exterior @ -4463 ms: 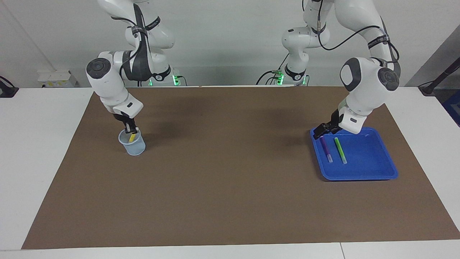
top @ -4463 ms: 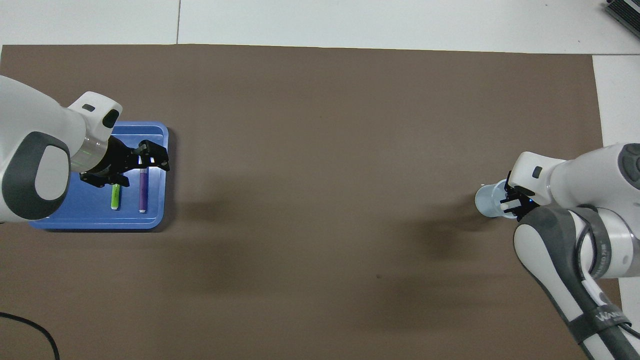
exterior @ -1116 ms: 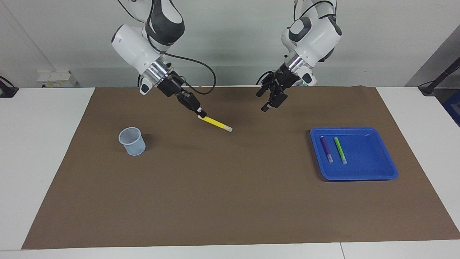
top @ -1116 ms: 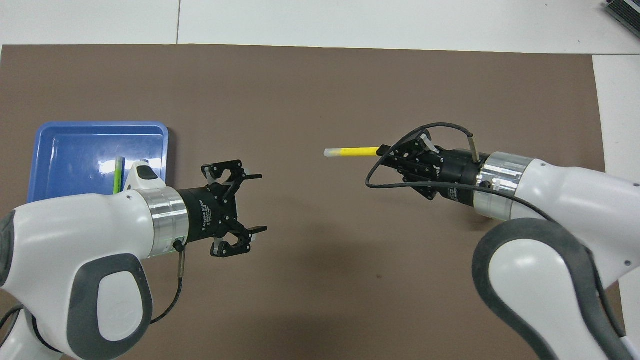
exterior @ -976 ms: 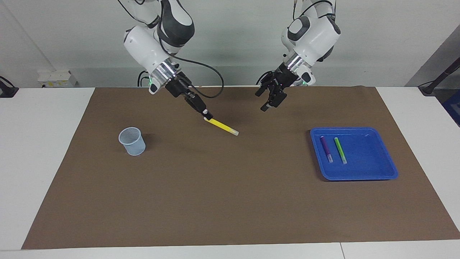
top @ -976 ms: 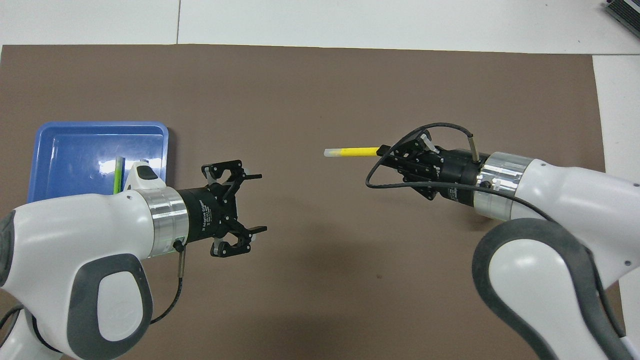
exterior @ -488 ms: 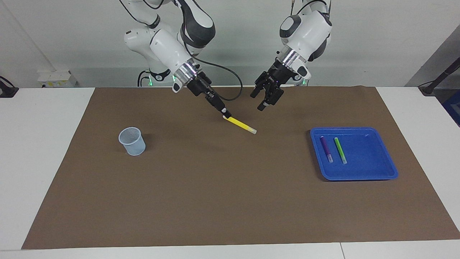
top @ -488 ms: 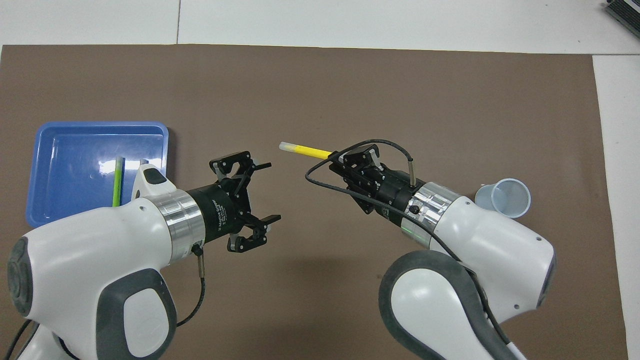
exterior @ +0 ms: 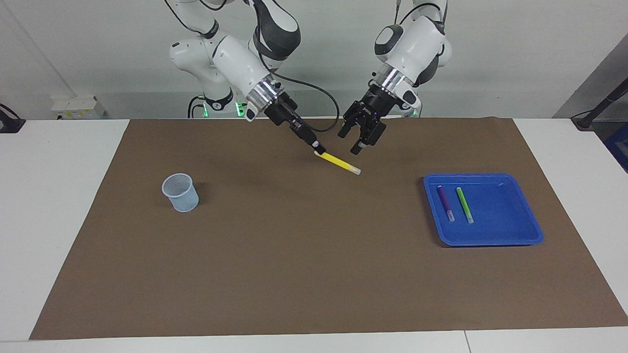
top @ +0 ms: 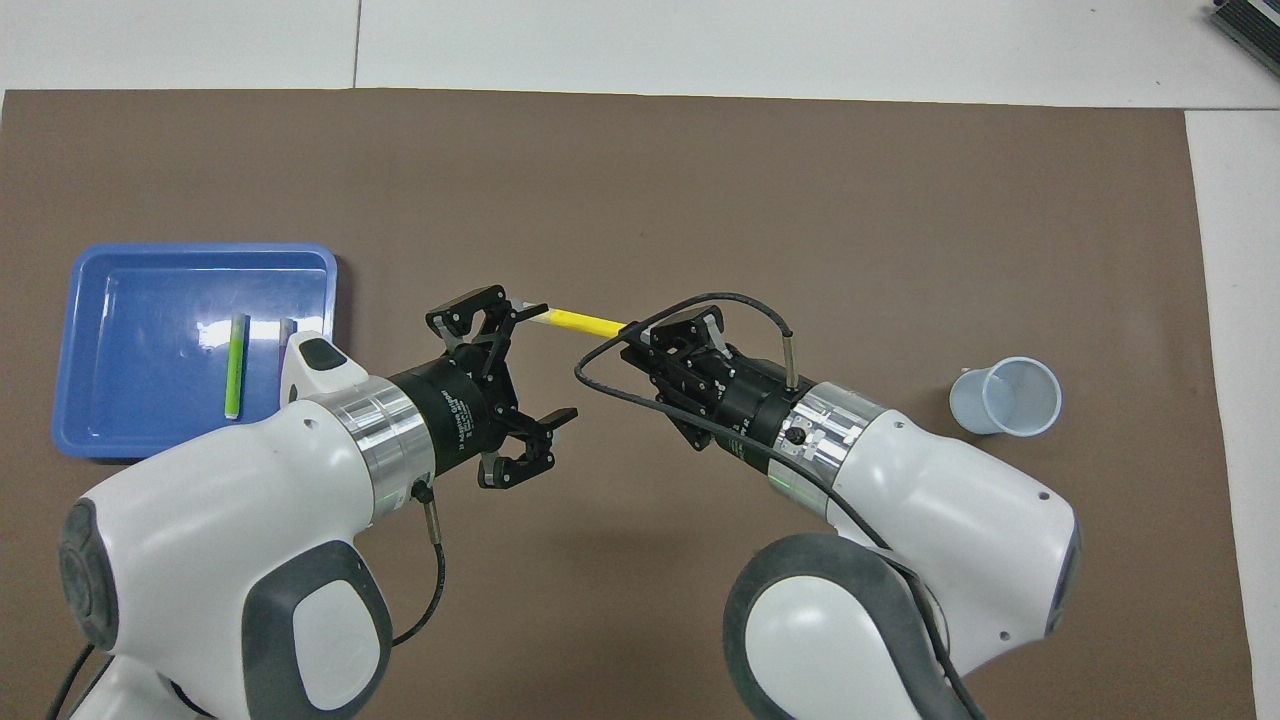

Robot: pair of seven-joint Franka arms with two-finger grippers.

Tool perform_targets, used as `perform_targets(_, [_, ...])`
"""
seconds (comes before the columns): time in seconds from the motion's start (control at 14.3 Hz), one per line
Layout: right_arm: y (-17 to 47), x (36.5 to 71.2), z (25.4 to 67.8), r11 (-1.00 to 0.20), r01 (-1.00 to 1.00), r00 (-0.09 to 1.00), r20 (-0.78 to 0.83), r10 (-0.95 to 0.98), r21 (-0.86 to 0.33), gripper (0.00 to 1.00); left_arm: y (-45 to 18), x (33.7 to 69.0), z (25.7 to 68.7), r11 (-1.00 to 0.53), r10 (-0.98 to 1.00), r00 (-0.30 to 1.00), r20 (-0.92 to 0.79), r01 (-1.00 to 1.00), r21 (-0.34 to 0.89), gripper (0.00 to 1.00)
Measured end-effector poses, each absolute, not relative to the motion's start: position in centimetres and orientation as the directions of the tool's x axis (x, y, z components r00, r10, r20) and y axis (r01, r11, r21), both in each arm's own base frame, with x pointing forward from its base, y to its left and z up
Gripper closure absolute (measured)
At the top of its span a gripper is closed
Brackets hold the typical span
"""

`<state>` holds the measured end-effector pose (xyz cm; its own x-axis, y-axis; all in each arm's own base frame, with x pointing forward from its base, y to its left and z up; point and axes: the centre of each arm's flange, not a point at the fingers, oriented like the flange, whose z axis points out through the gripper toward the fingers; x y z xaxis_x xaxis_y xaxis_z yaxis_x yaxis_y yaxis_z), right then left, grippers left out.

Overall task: Right arm passes pens to left for tray arrangement
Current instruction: 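Carry the yellow pen toward the open left gripper with the right gripper, then close the left gripper on the yellow pen and open the right gripper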

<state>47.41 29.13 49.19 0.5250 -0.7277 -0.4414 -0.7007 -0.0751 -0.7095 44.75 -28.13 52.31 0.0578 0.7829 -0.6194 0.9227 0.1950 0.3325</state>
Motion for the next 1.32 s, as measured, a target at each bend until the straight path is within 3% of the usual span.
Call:
perform_targets(0.35, [31.0, 46.2, 49.3, -0.092, -0.704, 0.544, -0.451, -0.707, -0.705, 0.82, -30.0, 44.9, 50.4, 0.204, 0.783, 0.059, -0.619, 0.916, 0.346, 0.0])
perform_targets(0.63, [31.1, 46.1, 49.3, -0.094, -0.703, 0.547, -0.451, -0.705, -0.705, 0.82, -30.2, 45.1, 49.8, 0.201, 0.786, 0.06, -0.616, 0.917, 0.346, 0.19])
perform_targets(0.77, [31.1, 46.1, 49.3, -0.094, -0.703, 0.547, -0.451, -0.705, -0.705, 0.82, -30.3, 45.0, 49.9, 0.181, 0.789, 0.081, -0.609, 0.917, 0.356, 0.21])
perform_targets(0.84, [31.1, 46.1, 49.3, -0.094, -0.703, 0.547, -0.451, -0.705, -0.705, 0.82, -30.4, 44.9, 49.9, 0.169, 0.79, 0.087, -0.607, 0.92, 0.352, 0.3])
perform_targets(1.05, [31.1, 46.1, 49.3, -0.094, -0.703, 0.547, -0.451, -0.705, -0.705, 0.82, -30.4, 44.5, 50.5, 0.142, 0.789, 0.099, -0.607, 0.931, 0.336, 0.26])
perform_targets(1.26, [31.1, 46.1, 49.3, -0.094, -0.703, 0.547, -0.451, -0.705, -0.705, 0.82, -30.2, 44.4, 50.8, 0.131, 0.789, 0.111, -0.604, 0.93, 0.342, 0.28])
perform_targets(1.32, [31.2, 46.1, 49.3, -0.095, -0.704, 0.547, -0.451, -0.705, -0.704, 0.82, -30.2, 44.4, 50.8, 0.13, 0.789, 0.113, -0.603, 0.93, 0.344, 0.4])
